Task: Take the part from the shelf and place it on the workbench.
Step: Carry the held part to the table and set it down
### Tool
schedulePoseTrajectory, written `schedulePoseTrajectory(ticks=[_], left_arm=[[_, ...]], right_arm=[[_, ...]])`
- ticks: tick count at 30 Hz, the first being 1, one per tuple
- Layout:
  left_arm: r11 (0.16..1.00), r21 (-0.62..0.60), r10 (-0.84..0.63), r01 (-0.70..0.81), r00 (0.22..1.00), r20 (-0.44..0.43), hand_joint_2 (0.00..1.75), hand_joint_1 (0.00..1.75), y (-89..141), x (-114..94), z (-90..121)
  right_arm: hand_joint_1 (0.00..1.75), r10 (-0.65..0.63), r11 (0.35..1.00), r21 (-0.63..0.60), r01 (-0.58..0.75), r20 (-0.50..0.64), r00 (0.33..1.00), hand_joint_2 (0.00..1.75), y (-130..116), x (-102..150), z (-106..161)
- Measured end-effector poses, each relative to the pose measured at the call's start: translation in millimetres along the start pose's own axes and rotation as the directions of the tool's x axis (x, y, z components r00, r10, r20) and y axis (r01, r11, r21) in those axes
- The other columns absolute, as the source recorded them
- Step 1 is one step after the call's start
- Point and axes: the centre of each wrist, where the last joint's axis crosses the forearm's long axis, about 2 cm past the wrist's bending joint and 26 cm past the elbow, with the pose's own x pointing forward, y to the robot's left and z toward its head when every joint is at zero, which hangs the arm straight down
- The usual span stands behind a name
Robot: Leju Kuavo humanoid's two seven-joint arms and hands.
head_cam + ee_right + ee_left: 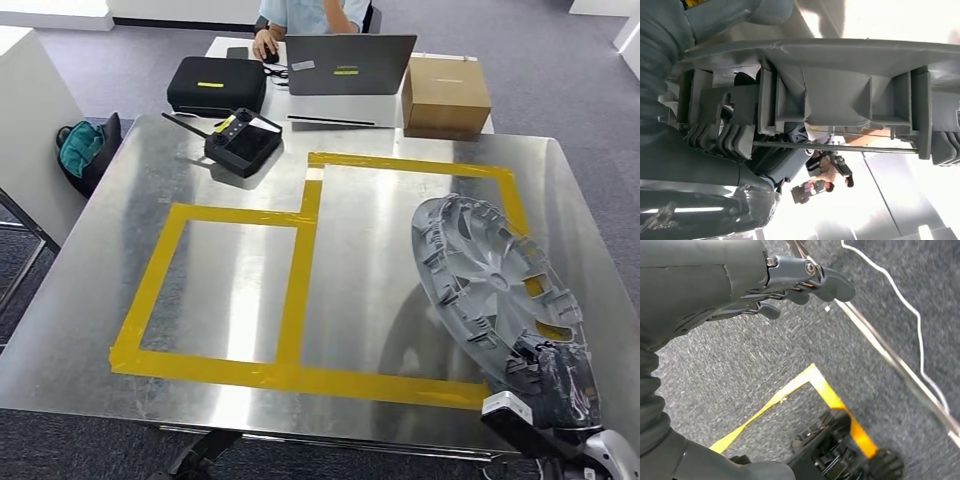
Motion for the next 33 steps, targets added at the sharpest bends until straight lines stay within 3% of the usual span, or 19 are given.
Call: schedulePoseTrajectory(ticks=[13,23,29,30,33], left_arm=[[1.000,0.020,0.013,-0.013,1.000,-0.007,1.75,0.00,5.7,-6.4,0.1],[1.000,0.031,-0.005,0.005,1.000,-0.006,1.75,0.00,8.1,-7.5,-0.2],[0.999,0.037,-0.014,0.014,1.000,-0.006,1.75,0.00,9.5,-7.7,-0.5],[0.999,0.037,-0.018,0.018,1.000,-0.008,1.75,0.00,9.8,-7.5,-0.6],[0.999,0.037,-0.033,0.034,0.999,-0.018,1.75,0.00,10.8,-7.2,-1.0]], right_arm=[[1.75,-0.015,0.998,-0.063,0.013,-0.026,1.000,1.75,-5.8,-3.9,-10.7],[1.75,0.161,0.987,0.024,-0.161,-0.023,0.987,1.75,6.1,-15.8,-15.1],[1.75,0.202,0.978,0.058,-0.201,-0.014,0.979,1.75,12.4,-19.0,-17.3],[1.47,0.212,0.975,0.066,-0.211,-0.010,0.977,1.75,13.4,-19.3,-18.1],[0.16,0.245,0.965,0.088,-0.245,0.012,0.969,1.75,17.6,-19.2,-20.7]])
